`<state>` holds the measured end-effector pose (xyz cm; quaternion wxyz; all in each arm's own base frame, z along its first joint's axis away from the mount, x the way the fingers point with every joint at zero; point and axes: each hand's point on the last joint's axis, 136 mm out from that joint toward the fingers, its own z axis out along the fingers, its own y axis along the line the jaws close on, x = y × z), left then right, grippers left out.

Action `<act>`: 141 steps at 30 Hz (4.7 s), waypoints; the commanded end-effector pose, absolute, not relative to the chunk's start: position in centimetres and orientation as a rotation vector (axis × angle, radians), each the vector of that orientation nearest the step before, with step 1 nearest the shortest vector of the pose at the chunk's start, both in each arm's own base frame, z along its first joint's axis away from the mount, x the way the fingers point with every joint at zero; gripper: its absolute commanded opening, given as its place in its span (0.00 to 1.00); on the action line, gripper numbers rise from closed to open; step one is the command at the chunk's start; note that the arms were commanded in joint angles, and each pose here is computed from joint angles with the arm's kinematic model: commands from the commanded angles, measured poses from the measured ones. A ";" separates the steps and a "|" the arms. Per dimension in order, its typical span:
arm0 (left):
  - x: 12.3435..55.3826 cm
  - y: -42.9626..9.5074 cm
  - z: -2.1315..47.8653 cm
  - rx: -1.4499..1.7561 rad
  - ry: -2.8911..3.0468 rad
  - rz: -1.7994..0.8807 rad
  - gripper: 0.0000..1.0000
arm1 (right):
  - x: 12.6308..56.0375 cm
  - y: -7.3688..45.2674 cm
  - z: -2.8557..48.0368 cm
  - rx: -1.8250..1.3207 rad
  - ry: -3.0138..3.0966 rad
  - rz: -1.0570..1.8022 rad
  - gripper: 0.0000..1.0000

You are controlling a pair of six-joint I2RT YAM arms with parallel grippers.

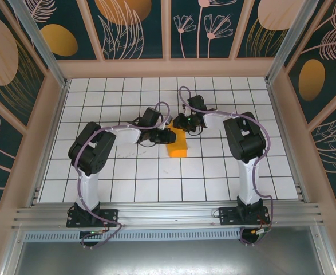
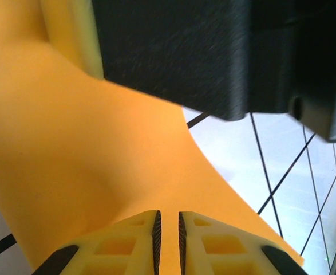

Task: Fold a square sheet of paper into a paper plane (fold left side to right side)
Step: First fold the square sheet of paper in half at the center of the table, then hold the square sheet of paper at the center of the table, then first fold the square sheet of paper in half at the center of the table.

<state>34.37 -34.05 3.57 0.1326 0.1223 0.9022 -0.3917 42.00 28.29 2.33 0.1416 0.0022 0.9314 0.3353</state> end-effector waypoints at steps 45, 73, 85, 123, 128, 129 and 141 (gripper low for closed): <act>35.3 -32.6 8.1 0.374 2.536 -1.175 0.14 | 40.1 27.2 -0.9 0.035 2.828 0.843 0.24; 35.6 -31.8 -1.7 0.219 2.742 -1.037 0.13 | 42.9 27.9 9.1 -0.088 2.505 0.933 0.39; 35.3 -31.9 -1.6 0.238 2.744 -1.014 0.13 | 31.7 27.3 5.6 -0.047 2.761 0.995 0.21; 43.2 -31.6 0.0 0.165 2.669 -0.936 0.16 | 27.3 23.8 -1.9 -0.061 3.056 0.623 0.21; 45.5 -30.8 0.1 0.126 2.648 -0.901 0.16 | 26.9 23.5 -2.1 -0.075 3.073 0.613 0.21; 45.9 -30.7 0.0 0.117 2.647 -0.899 0.16 | 26.9 23.5 -2.1 -0.079 3.074 0.613 0.21; 51.5 -30.2 0.4 0.048 2.603 -0.879 0.17 | 26.3 23.2 -2.0 -0.083 3.080 0.620 0.21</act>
